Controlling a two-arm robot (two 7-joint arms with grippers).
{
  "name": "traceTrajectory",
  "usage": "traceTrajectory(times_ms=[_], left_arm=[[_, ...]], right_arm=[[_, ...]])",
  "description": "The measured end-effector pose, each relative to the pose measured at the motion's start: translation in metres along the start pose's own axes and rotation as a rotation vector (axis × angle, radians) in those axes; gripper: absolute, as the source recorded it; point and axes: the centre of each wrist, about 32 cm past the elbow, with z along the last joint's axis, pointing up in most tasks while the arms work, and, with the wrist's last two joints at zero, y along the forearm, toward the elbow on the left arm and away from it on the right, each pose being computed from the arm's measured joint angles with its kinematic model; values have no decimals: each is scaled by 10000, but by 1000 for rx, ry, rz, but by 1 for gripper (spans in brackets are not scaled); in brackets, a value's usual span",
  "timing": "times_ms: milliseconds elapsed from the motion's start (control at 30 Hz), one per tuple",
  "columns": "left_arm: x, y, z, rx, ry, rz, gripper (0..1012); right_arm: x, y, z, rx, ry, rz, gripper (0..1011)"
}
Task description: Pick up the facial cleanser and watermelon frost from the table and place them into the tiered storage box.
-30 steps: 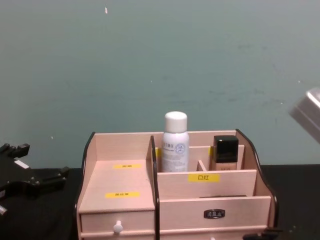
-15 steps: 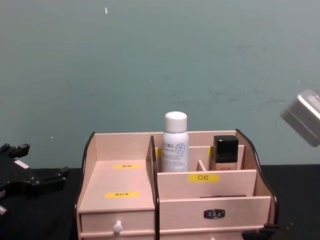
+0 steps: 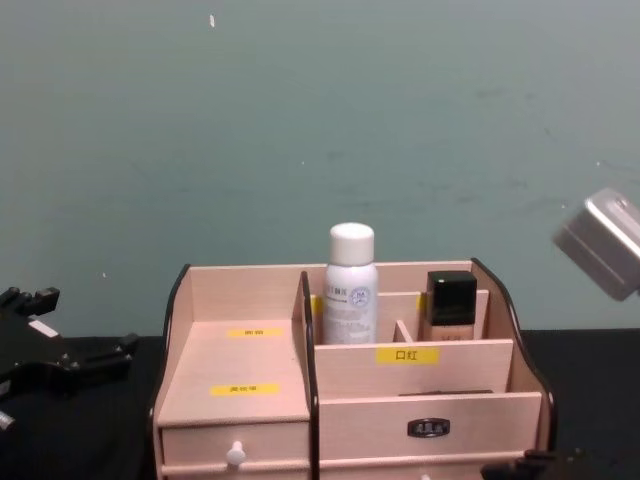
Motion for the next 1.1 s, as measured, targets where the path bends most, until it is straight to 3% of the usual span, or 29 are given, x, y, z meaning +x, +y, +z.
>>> traceTrajectory(times_ms=[567,767,933,1100], left_arm=[[0,0,0,0,0,0,1010],[0,0,0,0,0,0,1010],[0,0,0,0,0,0,1009],[0,0,0,0,0,0,1010]], right_arm=[[16,51,-20,-4,-3,4,992],[15,49,-17,-3,-4,4,890],[16,47,-17,-3,-3,4,738],[16,46,-17,-3,-2,4,722]])
